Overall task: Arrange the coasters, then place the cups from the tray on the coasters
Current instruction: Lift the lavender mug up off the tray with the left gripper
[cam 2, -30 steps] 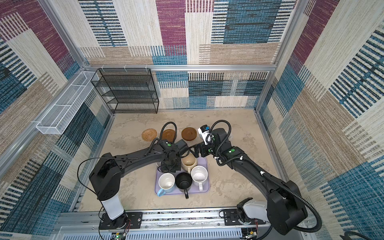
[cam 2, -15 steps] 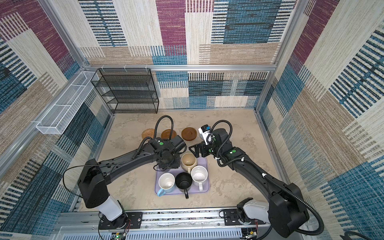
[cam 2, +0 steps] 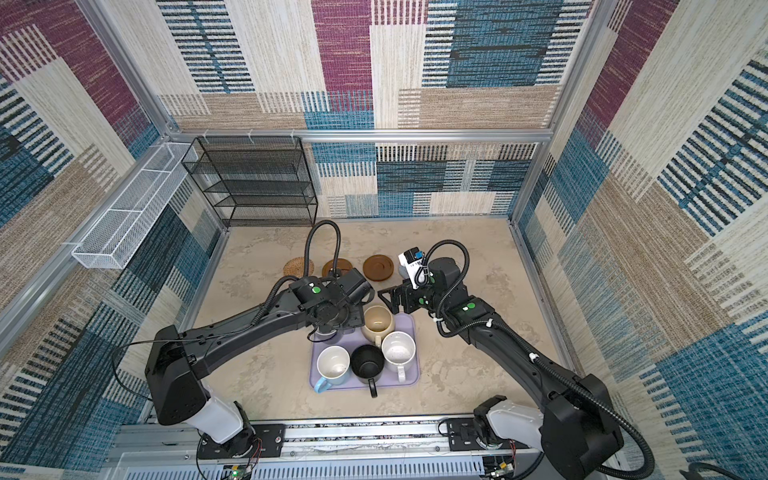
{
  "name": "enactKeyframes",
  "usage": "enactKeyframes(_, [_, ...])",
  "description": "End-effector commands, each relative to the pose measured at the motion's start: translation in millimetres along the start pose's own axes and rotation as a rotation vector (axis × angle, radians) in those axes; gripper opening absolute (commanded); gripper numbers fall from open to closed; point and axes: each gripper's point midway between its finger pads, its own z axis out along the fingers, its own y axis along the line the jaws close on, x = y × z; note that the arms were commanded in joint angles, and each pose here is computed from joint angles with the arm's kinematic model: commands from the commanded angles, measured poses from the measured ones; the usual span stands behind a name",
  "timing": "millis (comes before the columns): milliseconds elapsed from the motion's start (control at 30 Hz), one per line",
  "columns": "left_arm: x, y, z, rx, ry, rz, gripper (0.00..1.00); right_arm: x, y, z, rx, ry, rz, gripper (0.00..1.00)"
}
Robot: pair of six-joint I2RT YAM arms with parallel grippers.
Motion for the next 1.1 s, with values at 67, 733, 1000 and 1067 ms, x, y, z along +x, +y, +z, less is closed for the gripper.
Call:
enactKeyframes(67, [-9.2,28.3,-7.0,-0.085,-0.067,0.056,0.63,-13.9,6.4,-3.0,-0.027,-0.081,-0.07,0.94])
enactKeyframes(733, [28.6,87.6,4.0,-0.069,-0.012,-0.106,0.76,-3.2,26.6,44.5,-0.079,0.061,-0.077,0.83])
enactKeyframes(1000, [8.3,62.5,19.5,0.14,-0.076,-0.082,0.88,4.4,17.0,42.5,-0.03,0.066,-0.089,0.84])
enactKeyframes(1067, [5.2,58.4,21.0,0.148,-0.078,-0.054,0.89,5.4,14.8,42.2,-0.018,0.065,-0.094,0.84])
